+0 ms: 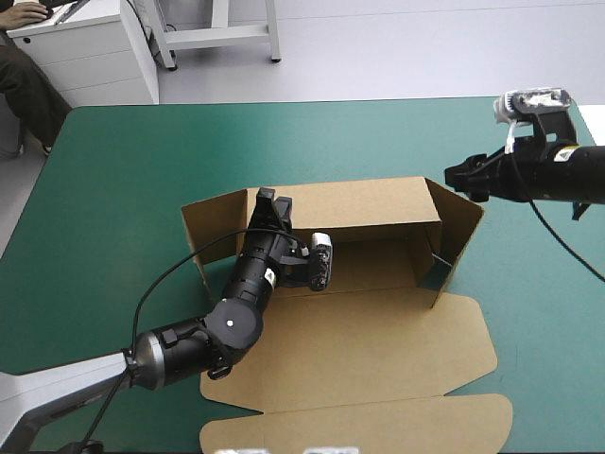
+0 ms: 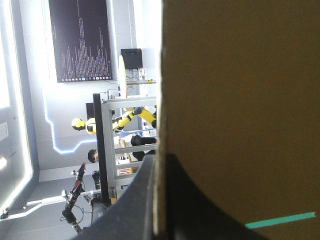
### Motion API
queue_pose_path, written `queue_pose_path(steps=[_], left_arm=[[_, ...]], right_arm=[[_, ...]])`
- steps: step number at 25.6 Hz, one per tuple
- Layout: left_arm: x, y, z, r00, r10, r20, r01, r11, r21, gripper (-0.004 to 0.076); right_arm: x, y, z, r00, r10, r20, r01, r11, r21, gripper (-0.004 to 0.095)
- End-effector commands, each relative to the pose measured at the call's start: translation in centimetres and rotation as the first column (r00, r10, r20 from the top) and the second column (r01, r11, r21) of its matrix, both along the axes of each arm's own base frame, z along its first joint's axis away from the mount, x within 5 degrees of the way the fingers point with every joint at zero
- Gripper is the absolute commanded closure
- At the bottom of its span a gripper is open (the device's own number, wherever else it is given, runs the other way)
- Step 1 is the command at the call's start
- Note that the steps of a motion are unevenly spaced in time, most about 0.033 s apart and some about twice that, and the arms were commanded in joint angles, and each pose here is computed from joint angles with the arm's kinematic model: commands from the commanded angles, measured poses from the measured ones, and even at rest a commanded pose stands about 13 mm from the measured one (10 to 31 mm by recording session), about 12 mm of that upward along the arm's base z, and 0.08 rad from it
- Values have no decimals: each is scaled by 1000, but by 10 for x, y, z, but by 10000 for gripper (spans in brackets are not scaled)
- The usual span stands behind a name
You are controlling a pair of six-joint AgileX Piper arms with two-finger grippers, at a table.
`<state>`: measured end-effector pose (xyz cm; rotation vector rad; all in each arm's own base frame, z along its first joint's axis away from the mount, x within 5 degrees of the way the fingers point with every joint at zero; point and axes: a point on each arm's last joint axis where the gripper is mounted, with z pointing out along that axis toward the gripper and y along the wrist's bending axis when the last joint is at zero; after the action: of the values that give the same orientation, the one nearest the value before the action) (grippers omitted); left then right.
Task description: Fold the box
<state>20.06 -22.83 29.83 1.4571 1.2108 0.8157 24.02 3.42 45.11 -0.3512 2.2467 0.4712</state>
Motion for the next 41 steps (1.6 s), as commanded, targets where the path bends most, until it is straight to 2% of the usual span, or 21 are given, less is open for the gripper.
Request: queue_pose_path(steps=[1,5,10,13,16,18,26,32,38,41], left_arm=[[-1,2,27,991,-7,132,9,1000,-14,734],[-1,2,27,991,-7,132,9,1000,-16,734],[-1,2,27,991,-9,131,11,1000,-16,734],[-1,2,27,991,-9,131,11,1000,-16,734],[-1,2,27,991,-10,131,12,1000,-16,734],[-1,2,27,991,-10,131,12,1000,-16,734],[-1,2,27,991,-10,131,12,1000,-16,734],[-1,2,27,991,-6,132,9,1000,-16,734],[-1,2,27,991,-6,132,9,1000,-16,734],[-1,2,27,991,-9,131,11,1000,-16,734]], right_arm=[[19,-10,18,994,-92,57,94,995,-35,274],[49,-15,10,994,-103,22,105,990,-91,216],[91,-20,-9,992,-123,-25,119,986,-117,209],[120,-31,-37,974,-204,-97,182,963,-197,209],[136,-34,-65,956,-214,-201,162,956,-244,211],[135,-33,-71,951,-187,-246,126,961,-246,211],[120,-29,-60,955,-151,-255,92,969,-231,212],[108,-28,-79,940,-146,-309,75,970,-231,213],[80,-24,-83,964,-141,-224,99,977,-189,217],[64,-23,-90,972,-119,-203,80,978,-191,217]])
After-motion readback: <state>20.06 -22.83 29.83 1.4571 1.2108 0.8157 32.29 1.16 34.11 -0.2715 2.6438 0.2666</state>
